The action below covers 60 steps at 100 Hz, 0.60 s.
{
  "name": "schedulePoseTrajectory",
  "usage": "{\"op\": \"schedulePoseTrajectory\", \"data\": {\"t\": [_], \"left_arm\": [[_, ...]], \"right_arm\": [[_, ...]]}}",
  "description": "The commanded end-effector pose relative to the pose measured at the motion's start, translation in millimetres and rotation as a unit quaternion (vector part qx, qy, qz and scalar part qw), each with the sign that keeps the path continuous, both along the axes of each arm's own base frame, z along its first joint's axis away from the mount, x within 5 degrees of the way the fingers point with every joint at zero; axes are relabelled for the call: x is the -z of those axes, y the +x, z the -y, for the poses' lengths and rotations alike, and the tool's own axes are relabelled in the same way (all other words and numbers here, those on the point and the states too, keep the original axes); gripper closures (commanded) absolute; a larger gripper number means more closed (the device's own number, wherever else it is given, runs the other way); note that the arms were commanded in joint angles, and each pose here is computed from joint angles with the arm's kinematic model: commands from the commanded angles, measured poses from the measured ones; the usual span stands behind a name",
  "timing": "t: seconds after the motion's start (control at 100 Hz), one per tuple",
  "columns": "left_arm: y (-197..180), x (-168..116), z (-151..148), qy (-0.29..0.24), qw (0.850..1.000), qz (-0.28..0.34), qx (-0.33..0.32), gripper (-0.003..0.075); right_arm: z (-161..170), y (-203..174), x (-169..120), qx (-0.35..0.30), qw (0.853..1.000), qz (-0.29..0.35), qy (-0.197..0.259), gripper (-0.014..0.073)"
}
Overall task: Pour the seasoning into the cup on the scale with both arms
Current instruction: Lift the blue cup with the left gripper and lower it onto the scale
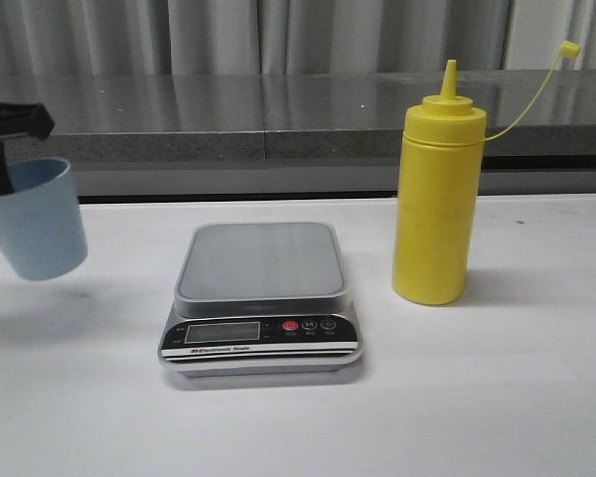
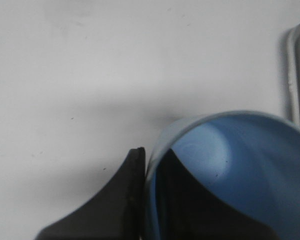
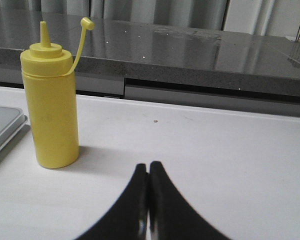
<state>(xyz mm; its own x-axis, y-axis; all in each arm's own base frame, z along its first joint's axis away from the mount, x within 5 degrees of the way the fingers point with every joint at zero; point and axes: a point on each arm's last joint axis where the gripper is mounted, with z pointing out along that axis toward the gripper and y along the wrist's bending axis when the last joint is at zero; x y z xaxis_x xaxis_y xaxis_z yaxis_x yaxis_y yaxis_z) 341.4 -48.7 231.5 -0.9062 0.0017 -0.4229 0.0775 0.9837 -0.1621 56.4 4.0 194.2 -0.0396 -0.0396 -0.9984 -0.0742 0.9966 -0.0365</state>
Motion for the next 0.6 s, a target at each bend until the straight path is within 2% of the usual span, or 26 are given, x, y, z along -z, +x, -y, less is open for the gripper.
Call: {"op": "schedulePoseTrajectory", "data": {"t": [0.0,0.3,0.59], "left_arm": [[1.6,-42.5,14.4,-0.016,0.999,0.048,0.019,0.0740],[5.4,-85.3,70.8,-0.026,0.988,0.104,0.107,0.0740],[23.3,-80.2,118.5,-0.025,0.982,0.088,0.165,0.0740]], "right_arm": [[0.3,-2.5,-15.3,0.002,0.998,0.058,-0.003,0.0662],[0.3,-2.5,-15.3,0.002,0.998,0.058,-0.003,0.0662],[0.3,-2.5,-15.3,0.002,0.998,0.058,-0.003,0.0662]]}}
